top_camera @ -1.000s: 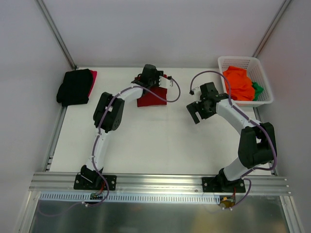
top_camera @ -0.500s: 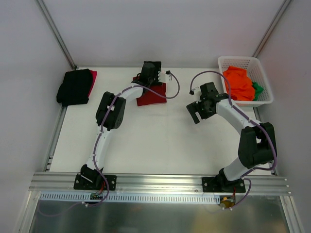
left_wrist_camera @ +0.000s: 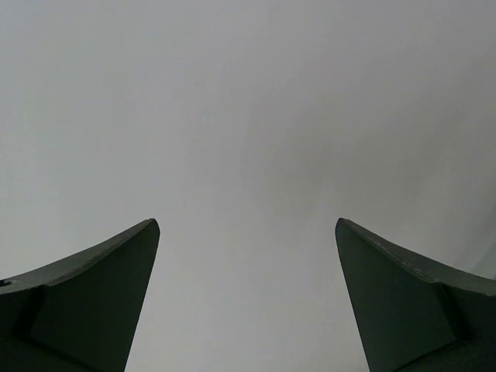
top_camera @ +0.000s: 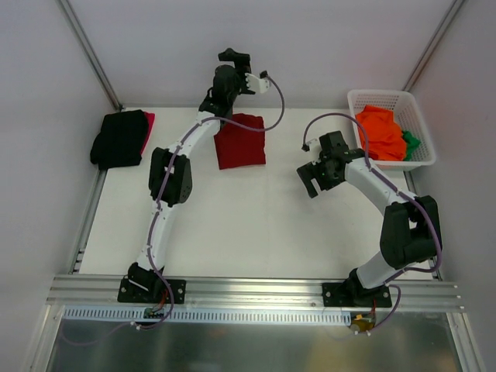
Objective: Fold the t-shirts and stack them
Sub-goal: Fold the tshirt
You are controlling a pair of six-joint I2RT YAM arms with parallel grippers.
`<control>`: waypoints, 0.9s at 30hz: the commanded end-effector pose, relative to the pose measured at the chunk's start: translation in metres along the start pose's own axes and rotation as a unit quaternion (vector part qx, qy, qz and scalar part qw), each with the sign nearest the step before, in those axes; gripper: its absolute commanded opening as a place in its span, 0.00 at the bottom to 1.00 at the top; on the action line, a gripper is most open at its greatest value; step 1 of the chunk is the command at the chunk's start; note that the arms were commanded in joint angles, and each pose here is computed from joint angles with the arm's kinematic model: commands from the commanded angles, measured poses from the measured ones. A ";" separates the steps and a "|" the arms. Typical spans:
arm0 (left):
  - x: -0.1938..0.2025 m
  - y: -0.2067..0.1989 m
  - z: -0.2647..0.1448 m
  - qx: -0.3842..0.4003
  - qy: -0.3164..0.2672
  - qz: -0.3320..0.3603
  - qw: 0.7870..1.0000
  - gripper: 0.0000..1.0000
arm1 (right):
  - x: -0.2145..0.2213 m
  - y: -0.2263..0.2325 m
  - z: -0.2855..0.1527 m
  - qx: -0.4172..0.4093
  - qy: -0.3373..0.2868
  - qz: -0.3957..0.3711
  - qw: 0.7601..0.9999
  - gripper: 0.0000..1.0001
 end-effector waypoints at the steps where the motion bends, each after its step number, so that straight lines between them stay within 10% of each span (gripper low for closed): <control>1: 0.028 0.026 0.002 -0.016 0.036 -0.018 0.999 0.99 | -0.007 0.001 -0.016 -0.008 -0.023 0.007 1.000 0.99; 6: -0.021 0.005 -0.085 0.145 -0.075 -0.179 0.970 0.99 | -0.014 0.018 -0.024 -0.072 -0.030 -0.012 0.997 0.99; 13: -0.093 -0.134 -0.228 0.319 -0.162 -0.143 0.923 0.99 | -0.023 0.021 -0.022 -0.081 -0.035 -0.014 0.996 0.99; 27: -0.070 -0.126 -0.195 0.217 -0.118 -0.108 0.963 0.99 | -0.015 0.022 -0.017 -0.067 -0.027 -0.014 0.997 0.99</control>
Point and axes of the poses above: each gripper's point midway between its finger pads, its own z axis out along the fingers, its own y axis along the line the jaws close on, x = y × z, the point moved 4 cm from there along -z, back along the fingers, and after that the axes turned 8 degrees about z, right-handed, at the moved point
